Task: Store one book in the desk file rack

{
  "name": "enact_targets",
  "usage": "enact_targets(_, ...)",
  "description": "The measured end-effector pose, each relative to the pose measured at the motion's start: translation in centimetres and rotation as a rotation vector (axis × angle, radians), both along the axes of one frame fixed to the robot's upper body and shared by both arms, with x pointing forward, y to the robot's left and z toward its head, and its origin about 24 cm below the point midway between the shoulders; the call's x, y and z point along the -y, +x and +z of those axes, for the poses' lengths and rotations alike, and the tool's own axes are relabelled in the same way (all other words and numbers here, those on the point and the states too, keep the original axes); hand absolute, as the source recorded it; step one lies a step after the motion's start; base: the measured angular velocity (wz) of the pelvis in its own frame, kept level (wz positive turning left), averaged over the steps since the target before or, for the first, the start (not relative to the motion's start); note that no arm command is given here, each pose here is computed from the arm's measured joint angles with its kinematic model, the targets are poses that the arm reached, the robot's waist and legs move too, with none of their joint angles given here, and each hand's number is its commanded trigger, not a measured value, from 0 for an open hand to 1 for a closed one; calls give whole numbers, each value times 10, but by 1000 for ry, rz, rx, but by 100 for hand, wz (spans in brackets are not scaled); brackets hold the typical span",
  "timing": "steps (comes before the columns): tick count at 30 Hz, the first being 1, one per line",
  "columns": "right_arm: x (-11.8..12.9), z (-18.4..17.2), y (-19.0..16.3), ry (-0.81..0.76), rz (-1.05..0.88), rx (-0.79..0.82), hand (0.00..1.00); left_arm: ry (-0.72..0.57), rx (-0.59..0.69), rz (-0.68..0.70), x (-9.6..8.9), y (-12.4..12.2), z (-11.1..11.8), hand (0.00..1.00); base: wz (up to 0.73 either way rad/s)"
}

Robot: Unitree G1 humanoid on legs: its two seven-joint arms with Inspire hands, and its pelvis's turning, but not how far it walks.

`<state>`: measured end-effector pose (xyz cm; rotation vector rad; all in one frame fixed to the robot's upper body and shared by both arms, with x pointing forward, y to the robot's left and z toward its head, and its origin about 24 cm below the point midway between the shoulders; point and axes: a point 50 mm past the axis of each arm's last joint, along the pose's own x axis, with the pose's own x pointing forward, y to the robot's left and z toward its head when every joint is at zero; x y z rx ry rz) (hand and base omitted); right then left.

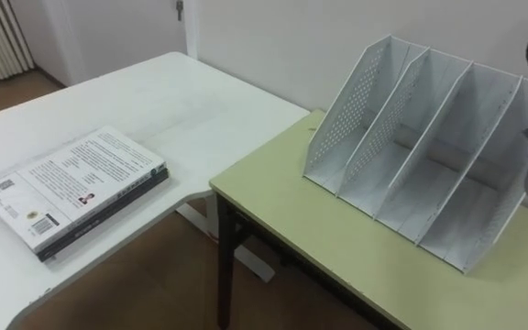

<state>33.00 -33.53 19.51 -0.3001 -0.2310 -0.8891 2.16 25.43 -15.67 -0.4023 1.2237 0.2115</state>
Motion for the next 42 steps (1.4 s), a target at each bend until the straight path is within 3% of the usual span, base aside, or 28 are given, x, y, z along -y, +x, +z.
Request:
enact_targets(2, -1, -3, 1, -2, 3, -15, 100, 1, 0, 0, 0, 0, 0, 0, 6)
enact_targets(3, 0, -6, 1, 1, 2, -29, 11, 1, 0, 0, 0, 0, 0, 0, 7)
enact_targets(4, 1, -7, 2, 3, 1, -36, 0, 1, 0, 0, 0, 0, 0, 0, 7)
enact_targets(42, 13, -41, 3, 131, 54, -164, 0, 0, -9, 17, -1, -4, 0, 0, 1)
